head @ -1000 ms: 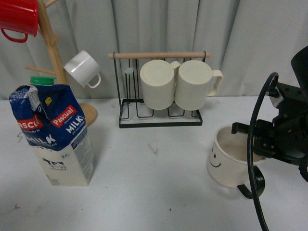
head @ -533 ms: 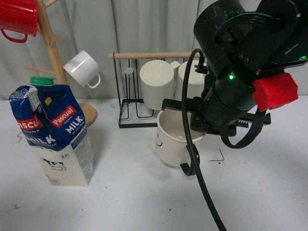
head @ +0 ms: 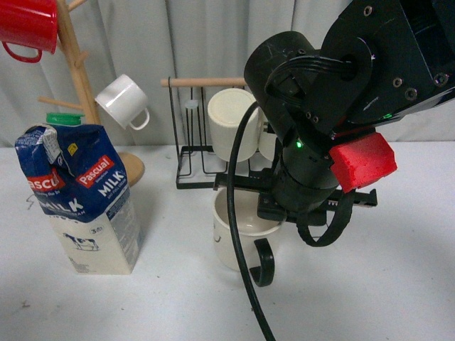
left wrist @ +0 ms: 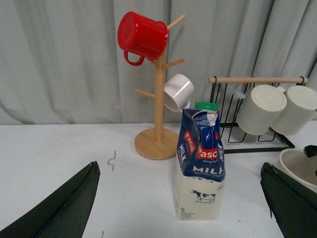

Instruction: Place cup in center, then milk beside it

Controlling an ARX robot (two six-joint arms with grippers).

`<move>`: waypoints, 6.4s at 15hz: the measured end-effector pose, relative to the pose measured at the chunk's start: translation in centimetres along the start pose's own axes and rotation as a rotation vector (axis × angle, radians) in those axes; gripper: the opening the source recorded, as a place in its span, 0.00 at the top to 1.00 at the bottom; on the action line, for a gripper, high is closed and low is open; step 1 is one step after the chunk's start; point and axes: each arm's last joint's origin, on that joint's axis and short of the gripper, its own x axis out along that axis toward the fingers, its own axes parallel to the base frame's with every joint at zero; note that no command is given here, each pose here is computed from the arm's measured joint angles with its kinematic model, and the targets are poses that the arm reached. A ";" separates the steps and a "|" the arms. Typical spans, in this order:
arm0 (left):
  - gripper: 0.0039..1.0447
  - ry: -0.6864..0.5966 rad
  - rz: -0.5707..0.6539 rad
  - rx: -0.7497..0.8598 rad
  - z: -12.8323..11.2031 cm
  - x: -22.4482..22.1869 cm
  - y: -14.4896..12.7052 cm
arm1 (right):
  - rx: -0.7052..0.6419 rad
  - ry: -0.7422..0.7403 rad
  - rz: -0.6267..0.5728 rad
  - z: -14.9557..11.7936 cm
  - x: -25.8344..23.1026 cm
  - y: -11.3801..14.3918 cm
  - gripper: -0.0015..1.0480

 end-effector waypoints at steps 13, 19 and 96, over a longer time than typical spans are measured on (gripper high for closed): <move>0.06 0.000 0.000 0.000 0.0 0.0 0.0 | 0.054 -0.091 0.111 1.6 -2.1 0.0 0.32; 0.06 0.000 -0.001 0.000 0.0 0.0 0.0 | 0.055 -0.760 0.222 1.8 -9.7 -3.4 0.22; 0.73 0.398 -0.187 0.058 -1.6 21.1 -2.5 | -0.155 -1.064 0.014 -19.8 -19.6 -20.9 0.06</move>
